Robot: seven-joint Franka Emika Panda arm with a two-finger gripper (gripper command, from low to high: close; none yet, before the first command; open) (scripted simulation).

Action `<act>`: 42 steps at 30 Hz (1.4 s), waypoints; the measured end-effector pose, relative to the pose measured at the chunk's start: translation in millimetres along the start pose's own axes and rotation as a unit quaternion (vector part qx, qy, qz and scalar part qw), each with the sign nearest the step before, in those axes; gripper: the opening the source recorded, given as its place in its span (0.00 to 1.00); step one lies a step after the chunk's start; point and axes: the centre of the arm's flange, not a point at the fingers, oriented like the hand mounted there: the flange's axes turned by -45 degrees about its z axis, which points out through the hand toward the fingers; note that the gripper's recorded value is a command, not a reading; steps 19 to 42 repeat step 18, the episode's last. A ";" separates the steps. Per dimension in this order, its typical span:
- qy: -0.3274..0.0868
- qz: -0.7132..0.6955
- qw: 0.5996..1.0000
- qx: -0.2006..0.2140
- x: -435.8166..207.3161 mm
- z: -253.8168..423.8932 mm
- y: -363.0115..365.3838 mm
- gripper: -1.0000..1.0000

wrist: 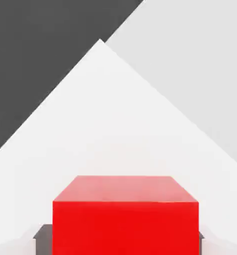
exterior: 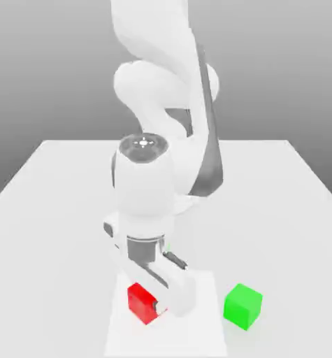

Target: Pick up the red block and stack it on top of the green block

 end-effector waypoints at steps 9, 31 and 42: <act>-0.001 -0.266 0.964 0.000 -138.1 -56.0 -102.1 0.00; 0.000 -0.276 0.961 0.000 -138.8 -2.4 -104.0 1.00; 0.000 -0.276 0.961 0.000 -138.8 -2.4 -104.0 1.00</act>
